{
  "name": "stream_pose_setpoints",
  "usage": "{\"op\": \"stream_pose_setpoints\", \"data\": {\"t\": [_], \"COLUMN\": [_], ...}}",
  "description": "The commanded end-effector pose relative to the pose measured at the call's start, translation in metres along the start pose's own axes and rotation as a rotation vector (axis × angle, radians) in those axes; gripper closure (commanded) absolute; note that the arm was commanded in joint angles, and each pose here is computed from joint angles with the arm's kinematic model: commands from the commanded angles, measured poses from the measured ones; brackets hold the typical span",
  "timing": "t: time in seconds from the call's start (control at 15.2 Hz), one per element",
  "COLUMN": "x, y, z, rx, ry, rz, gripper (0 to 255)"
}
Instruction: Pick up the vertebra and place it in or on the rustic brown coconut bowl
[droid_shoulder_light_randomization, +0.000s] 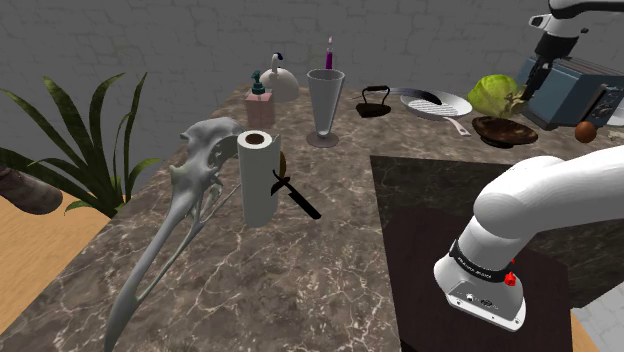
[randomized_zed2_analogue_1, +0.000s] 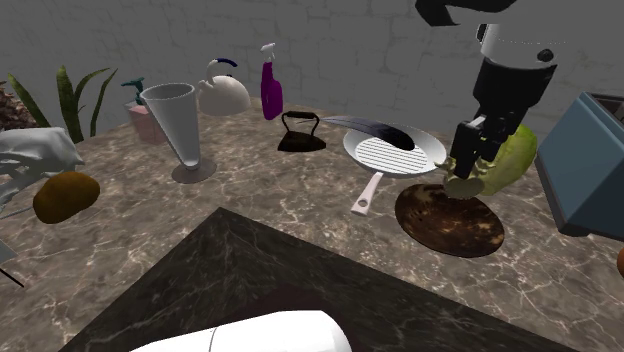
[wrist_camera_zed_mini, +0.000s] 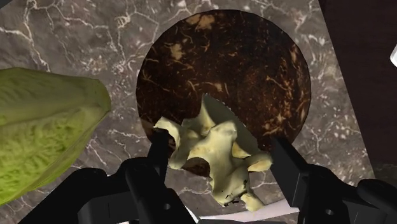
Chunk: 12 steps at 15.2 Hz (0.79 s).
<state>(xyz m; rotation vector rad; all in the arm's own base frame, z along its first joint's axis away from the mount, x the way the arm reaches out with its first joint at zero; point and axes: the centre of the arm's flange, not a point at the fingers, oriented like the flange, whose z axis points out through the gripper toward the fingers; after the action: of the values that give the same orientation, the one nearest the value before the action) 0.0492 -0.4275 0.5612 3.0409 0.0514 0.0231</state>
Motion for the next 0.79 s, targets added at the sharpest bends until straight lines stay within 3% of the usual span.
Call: {"op": "stream_pose_setpoints", "data": {"t": [0.0, 0.46, 0.73], "x": [0.000, -0.001, -0.001], "y": [-0.001, -0.004, -0.005], "z": [0.010, 0.047, 0.050], "rx": [0.000, 0.000, 0.000], "ry": [0.000, 0.000, 0.000], "rz": [0.000, 0.000, 0.000], "gripper": [255, 255, 255]}}
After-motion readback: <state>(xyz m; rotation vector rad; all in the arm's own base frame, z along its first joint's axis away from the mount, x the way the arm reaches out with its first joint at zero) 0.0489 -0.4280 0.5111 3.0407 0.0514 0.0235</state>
